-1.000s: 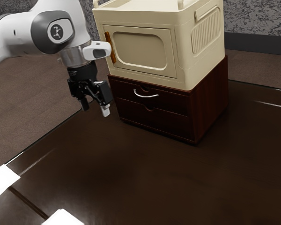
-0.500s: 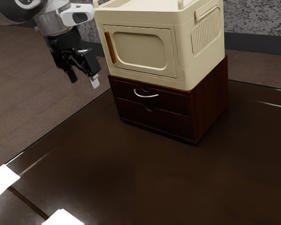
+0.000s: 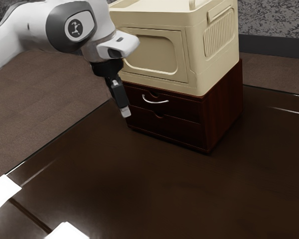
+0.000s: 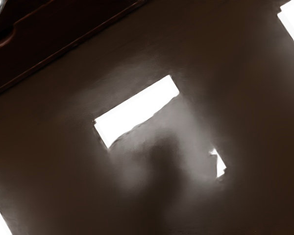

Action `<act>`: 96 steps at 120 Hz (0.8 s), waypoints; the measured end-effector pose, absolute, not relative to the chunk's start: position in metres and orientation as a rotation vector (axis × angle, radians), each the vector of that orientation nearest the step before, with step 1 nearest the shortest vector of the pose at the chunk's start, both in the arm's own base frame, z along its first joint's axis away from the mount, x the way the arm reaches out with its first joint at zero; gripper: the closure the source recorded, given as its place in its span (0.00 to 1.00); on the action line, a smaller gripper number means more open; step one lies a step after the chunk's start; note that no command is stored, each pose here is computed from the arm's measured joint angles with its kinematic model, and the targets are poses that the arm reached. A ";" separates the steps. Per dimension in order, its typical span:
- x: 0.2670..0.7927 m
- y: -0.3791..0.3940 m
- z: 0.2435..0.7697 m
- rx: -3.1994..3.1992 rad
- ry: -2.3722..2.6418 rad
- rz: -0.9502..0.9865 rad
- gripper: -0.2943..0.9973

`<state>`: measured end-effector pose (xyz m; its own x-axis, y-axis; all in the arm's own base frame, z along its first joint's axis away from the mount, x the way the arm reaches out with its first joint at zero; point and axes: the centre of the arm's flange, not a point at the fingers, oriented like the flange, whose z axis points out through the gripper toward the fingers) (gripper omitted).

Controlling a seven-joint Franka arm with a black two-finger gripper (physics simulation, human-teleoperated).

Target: Pull the drawer handle with one arm to open the drawer

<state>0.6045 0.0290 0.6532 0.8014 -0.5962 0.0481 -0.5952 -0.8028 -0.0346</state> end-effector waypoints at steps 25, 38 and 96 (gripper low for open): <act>0.599 0.036 0.613 -2.837 1.254 -0.057 0.23; 0.598 0.042 0.600 -2.755 1.353 -0.106 0.23; 0.647 0.053 0.559 -2.400 1.669 -0.252 0.23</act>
